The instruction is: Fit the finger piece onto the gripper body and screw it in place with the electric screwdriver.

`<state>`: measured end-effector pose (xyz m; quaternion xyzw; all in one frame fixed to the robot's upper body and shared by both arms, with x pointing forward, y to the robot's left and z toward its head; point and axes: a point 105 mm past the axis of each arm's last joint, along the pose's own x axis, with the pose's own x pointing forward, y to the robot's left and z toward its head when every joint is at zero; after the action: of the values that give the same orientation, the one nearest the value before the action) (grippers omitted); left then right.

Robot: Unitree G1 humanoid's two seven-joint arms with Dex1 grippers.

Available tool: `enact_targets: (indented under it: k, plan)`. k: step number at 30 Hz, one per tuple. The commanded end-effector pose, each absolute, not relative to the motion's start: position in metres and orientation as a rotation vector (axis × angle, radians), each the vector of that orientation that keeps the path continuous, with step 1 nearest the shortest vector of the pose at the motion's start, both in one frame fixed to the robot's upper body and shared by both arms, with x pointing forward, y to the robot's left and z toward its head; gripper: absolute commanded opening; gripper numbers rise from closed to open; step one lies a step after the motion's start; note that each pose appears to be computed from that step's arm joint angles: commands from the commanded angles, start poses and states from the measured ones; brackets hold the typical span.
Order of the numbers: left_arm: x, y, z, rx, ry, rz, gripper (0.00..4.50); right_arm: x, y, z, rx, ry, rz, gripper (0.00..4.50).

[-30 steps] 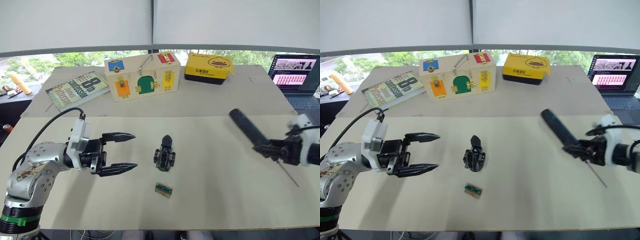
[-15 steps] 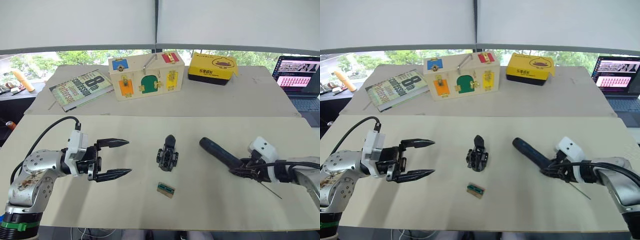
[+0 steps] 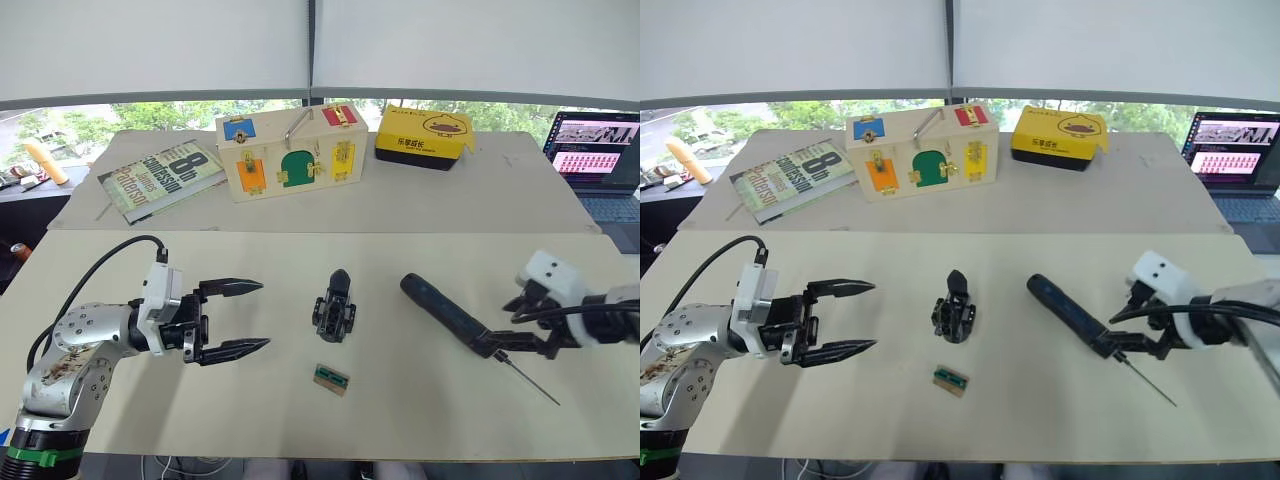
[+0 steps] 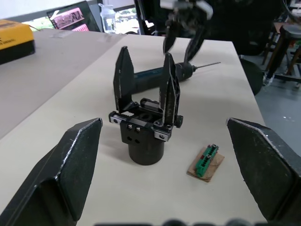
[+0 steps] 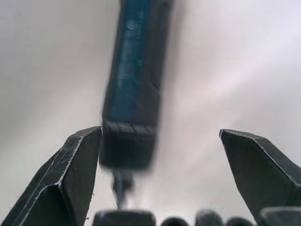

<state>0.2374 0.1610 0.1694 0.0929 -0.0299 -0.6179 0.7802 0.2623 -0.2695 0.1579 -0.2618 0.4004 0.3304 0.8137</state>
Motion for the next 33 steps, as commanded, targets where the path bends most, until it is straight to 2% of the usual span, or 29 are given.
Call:
enact_targets:
  k: [1, 5, 9, 15, 23, 26, 31, 33]
  plan:
    - [0.235, 0.156, 0.174, 0.230, -0.099, -1.367, 4.50, 0.252, -0.264, 0.165, -0.602, 0.983, 0.725, 4.48]
    - [0.230, 0.150, 0.168, 0.253, -0.085, -1.416, 4.50, 0.251, -0.254, 0.167, -0.598, 1.095, 0.711, 4.48]
    - [0.226, 0.145, 0.164, 0.259, -0.077, -1.457, 4.50, 0.268, -0.239, 0.160, -0.631, 1.110, 0.704, 4.48]
    - [0.227, 0.139, 0.166, 0.258, -0.090, -1.466, 4.50, 0.289, -0.240, 0.137, -0.676, 1.183, 0.661, 4.48]
    - [0.227, 0.137, 0.166, 0.250, -0.100, -1.445, 4.50, 0.289, -0.238, 0.114, -0.666, 1.275, 0.637, 4.48]
    - [0.228, 0.137, 0.167, 0.252, -0.107, -1.420, 4.50, 0.286, -0.239, 0.106, -0.664, 1.294, 0.642, 3.64]
    - [0.226, 0.138, 0.164, 0.243, -0.096, -1.415, 4.50, 0.287, -0.241, 0.103, -0.653, 1.286, 0.635, 1.97]
    - [0.226, 0.138, 0.164, 0.243, -0.091, -1.417, 4.50, 0.287, -0.237, 0.106, -0.628, 1.268, 0.660, 1.90]
